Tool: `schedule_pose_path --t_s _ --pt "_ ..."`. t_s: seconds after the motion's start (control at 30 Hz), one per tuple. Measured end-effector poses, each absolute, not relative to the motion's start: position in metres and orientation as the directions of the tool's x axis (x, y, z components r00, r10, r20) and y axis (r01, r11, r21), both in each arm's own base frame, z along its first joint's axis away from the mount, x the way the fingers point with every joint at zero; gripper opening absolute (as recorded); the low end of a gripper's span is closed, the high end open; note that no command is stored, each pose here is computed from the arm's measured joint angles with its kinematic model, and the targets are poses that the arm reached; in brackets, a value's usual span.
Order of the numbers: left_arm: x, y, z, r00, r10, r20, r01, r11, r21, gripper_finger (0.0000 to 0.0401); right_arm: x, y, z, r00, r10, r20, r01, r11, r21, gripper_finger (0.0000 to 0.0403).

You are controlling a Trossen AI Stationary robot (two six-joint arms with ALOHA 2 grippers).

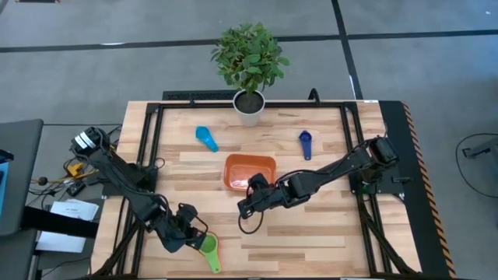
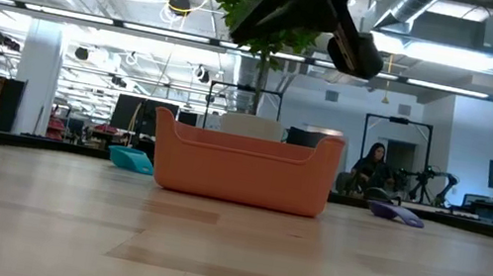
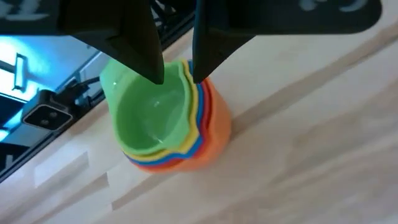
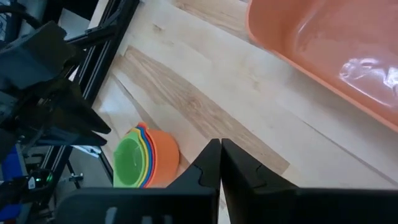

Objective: Nest measuring cups in basket
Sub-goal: Stack the light blue measuring cup on top of the green measuring cup

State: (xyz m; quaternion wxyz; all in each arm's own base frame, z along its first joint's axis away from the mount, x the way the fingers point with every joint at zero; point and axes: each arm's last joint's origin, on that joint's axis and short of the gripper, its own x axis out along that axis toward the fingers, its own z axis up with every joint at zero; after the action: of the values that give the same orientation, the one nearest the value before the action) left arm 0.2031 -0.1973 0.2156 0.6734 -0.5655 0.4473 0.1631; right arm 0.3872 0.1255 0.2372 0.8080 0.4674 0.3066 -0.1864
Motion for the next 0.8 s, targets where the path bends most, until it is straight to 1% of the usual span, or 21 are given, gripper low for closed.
schedule_pose_path --t_s 0.17,0.3,0.4,0.47,0.5,0.6,0.7,0.8 --pt "0.204 -0.185 0.226 0.581 -0.255 -0.773 -0.692 0.346 -0.634 0.0073 0.387 0.127 0.237 0.744 -0.009 -0.668 0.584 0.494 0.644 0.0032" --pt "0.203 -0.168 0.236 0.601 -0.203 -0.773 -0.68 0.379 -0.628 0.0073 0.385 0.13 0.242 0.748 0.031 -0.663 0.563 0.501 0.657 0.0033" --pt "0.201 -0.15 0.242 0.597 -0.135 -0.79 -0.698 0.396 -0.596 0.0073 0.378 0.13 0.254 0.738 0.095 -0.668 0.519 0.552 0.652 0.0037" --pt "0.201 -0.138 0.245 0.597 -0.08 -0.798 -0.72 0.386 -0.577 0.0073 0.37 0.129 0.267 0.734 0.139 -0.665 0.485 0.578 0.656 0.0038" --pt "0.2 -0.131 0.247 0.599 -0.045 -0.799 -0.731 0.376 -0.569 0.0073 0.362 0.128 0.273 0.716 0.138 -0.684 0.49 0.598 0.634 0.0037" --pt "0.203 -0.112 0.252 0.618 0.057 -0.784 -0.745 0.359 -0.562 0.0073 0.339 0.123 0.295 0.699 0.119 -0.705 0.489 0.641 0.592 0.0032" --pt "0.209 -0.093 0.255 0.621 0.139 -0.771 -0.758 0.354 -0.547 0.0073 0.313 0.113 0.314 0.681 0.04 -0.731 0.516 0.682 0.518 0.0021" --pt "0.215 -0.072 0.255 0.602 0.189 -0.776 -0.777 0.362 -0.515 0.0076 0.294 0.096 0.322 0.641 -0.071 -0.765 0.575 0.705 0.416 0.001"
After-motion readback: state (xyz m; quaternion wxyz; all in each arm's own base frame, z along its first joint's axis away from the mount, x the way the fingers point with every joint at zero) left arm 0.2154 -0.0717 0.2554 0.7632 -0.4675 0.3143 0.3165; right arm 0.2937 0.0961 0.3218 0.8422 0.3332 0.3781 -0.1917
